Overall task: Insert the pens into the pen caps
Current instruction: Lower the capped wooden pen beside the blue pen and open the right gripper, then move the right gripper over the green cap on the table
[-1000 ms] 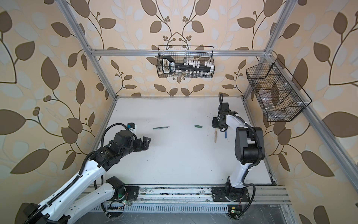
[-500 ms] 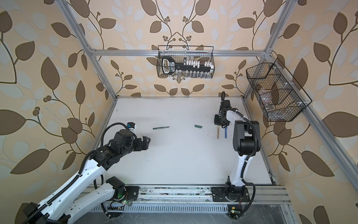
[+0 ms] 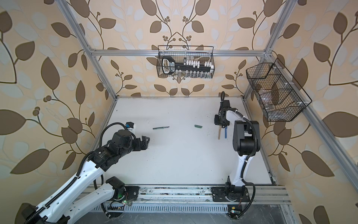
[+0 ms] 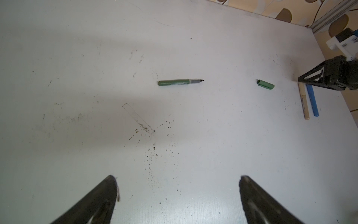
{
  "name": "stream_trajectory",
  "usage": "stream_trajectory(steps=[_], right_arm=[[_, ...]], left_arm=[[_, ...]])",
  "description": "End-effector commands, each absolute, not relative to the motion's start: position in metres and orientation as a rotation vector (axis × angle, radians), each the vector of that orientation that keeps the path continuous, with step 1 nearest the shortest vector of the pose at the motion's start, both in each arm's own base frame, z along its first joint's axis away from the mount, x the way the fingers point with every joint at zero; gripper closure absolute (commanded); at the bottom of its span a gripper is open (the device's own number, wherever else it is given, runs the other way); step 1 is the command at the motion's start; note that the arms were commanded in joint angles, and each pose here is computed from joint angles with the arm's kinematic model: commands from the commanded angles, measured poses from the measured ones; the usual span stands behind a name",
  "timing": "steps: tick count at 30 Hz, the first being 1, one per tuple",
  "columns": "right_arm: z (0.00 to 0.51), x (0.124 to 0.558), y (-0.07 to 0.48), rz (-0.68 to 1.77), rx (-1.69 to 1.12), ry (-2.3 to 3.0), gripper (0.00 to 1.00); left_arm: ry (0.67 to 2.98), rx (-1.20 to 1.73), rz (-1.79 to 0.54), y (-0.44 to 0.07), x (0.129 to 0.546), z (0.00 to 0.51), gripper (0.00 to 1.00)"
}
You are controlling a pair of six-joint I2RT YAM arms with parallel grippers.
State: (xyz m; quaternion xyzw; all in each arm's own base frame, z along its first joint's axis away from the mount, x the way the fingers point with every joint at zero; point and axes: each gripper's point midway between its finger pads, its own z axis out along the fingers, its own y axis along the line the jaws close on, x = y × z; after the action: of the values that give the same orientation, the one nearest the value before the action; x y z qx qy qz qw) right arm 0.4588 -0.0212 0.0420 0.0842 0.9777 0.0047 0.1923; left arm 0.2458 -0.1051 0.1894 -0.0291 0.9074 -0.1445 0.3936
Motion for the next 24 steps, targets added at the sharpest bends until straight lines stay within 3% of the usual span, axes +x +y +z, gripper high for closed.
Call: stream_trajectory(steps=[1, 12, 14, 19, 24], right_arm=[[0.048, 0.462, -0.012, -0.016, 0.2, 2.728, 0.57], [0.115, 0.45, 0.044, -0.113, 0.048, 2.552, 0.46], [0.122, 0.447, 0.072, -0.014, -0.036, 2.52, 0.43], [0.1, 0.439, 0.142, 0.323, -0.208, 2.532, 0.4], [0.067, 0.442, 0.154, 0.364, -0.237, 2.6, 0.39]], left_arm=[[2.228, -0.069, -0.305, -0.098, 0.255, 0.215, 0.01], [2.188, -0.073, -0.28, -0.099, 0.269, 0.223, 0.01], [2.185, -0.079, -0.276, -0.099, 0.271, 0.221, 0.01], [2.185, -0.085, -0.316, -0.105, 0.273, 0.217, 0.01], [2.205, -0.072, -0.345, -0.108, 0.269, 0.216, 0.01]])
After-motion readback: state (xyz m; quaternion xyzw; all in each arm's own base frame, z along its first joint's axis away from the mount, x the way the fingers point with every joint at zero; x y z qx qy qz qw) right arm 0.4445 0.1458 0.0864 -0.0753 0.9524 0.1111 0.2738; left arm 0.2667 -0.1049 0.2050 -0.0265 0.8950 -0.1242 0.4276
